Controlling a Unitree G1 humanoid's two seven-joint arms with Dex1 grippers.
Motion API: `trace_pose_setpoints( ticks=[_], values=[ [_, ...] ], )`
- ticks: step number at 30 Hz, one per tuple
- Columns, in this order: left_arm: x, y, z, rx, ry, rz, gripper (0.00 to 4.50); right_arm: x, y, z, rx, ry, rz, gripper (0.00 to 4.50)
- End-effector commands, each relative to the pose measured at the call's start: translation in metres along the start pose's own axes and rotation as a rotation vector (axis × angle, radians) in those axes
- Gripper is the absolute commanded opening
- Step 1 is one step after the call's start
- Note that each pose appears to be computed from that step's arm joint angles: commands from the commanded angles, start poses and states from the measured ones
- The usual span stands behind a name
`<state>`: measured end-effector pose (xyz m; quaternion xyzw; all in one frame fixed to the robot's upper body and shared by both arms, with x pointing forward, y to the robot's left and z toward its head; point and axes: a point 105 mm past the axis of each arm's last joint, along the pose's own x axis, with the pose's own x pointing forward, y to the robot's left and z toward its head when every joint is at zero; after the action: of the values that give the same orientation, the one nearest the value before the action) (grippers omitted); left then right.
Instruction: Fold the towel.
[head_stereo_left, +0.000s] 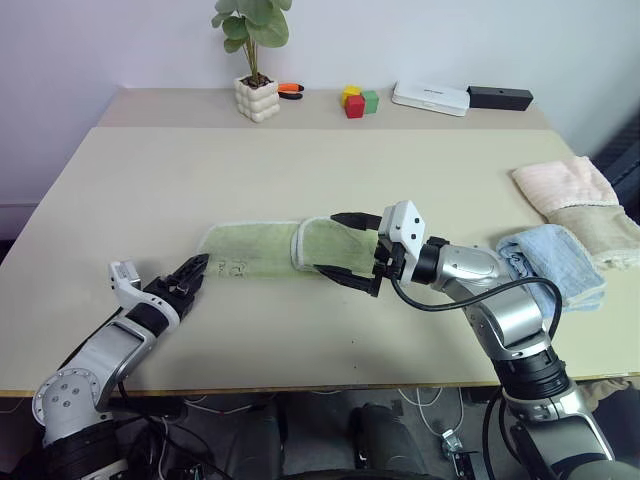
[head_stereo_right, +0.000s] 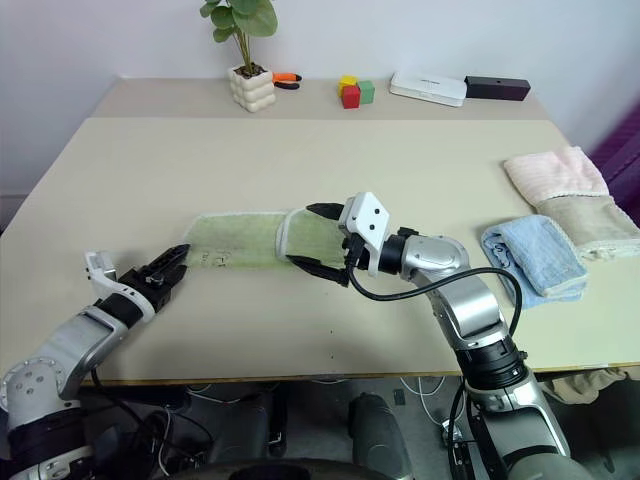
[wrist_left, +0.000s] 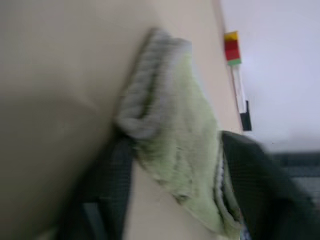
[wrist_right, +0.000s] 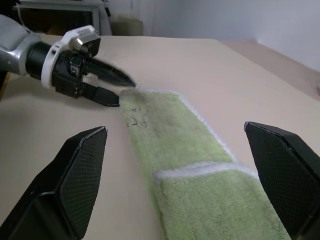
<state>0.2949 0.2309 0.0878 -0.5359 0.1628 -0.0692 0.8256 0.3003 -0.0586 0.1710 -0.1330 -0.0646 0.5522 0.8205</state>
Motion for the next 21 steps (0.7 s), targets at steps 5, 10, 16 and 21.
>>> trace_pose_setpoints(
  ticks=[5, 10, 16, 21],
  values=[
    [0.008, -0.006, -0.005, -0.015, 0.012, 0.001, 0.02, -0.006, -0.004, 0.010, -0.049, -0.013, -0.035, 4.50],
    [0.008, -0.039, -0.010, 0.120, 0.044, -0.127, 0.02, -0.019, -0.013, 0.005, -0.040, 0.017, -0.073, 4.50],
    [0.003, -0.093, -0.022, 0.352, 0.093, -0.376, 0.02, -0.077, -0.038, 0.003, 0.035, 0.052, -0.183, 4.50],
    [0.007, -0.127, -0.053, 0.626, 0.246, -0.585, 0.02, -0.104, -0.034, -0.002, 0.050, 0.127, -0.190, 4.50]
  ],
)
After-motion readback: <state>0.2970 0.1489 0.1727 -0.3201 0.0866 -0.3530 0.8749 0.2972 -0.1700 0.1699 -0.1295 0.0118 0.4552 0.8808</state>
